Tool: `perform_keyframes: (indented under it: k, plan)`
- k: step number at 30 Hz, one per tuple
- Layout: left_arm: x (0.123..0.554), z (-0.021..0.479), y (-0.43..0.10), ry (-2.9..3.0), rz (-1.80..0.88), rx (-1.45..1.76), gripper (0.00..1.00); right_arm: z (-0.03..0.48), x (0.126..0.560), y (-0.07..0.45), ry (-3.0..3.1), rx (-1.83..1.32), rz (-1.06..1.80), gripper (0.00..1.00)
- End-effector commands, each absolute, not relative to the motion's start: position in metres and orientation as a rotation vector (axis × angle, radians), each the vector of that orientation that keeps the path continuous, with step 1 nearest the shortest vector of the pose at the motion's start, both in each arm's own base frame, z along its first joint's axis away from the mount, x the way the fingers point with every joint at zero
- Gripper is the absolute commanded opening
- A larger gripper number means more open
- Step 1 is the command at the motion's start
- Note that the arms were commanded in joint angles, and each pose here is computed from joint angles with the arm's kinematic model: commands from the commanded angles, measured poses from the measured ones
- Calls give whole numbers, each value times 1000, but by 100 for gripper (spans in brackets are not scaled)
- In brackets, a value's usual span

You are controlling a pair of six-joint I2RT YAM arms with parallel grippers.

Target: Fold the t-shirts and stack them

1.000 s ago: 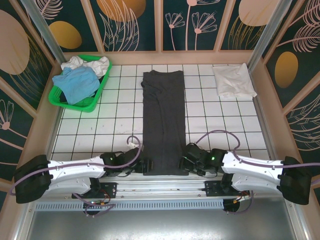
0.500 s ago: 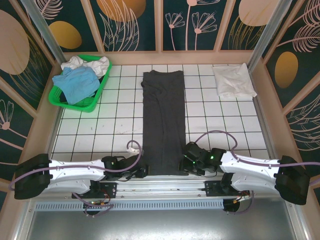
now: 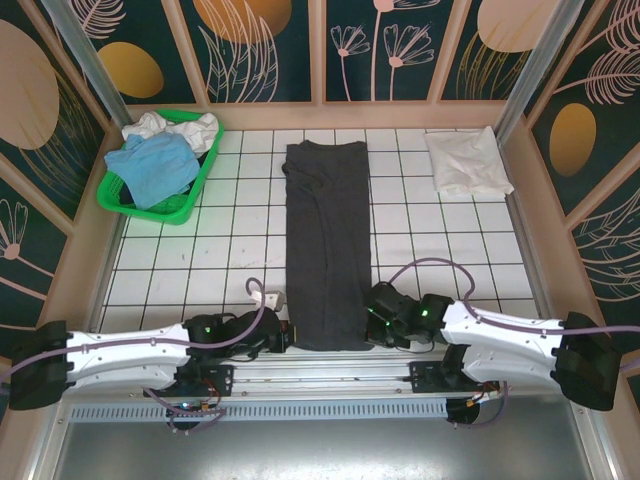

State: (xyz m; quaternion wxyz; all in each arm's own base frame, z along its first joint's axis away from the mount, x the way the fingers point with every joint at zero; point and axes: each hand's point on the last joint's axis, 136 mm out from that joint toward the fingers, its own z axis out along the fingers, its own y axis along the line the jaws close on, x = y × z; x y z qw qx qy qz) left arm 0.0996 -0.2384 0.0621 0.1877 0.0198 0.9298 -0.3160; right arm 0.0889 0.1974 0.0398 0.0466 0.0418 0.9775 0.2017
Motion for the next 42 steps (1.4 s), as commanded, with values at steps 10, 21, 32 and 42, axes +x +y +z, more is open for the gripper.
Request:
perform_keyframes:
  k: [10,21,32,42]
  plan:
    - [237,118,-229,2281,-552,-30,0,120,243,212,2527,117,673,0]
    - [348,114,-227,2324,-450,-88,0,121,348,209,2468,142,775,0]
    - [414,85,-230,2420,-484,-85,0,92,417,211,2543,148,775,0]
    - [443,58,-229,2489,-530,-103,0,70,437,200,2586,197,757,3]
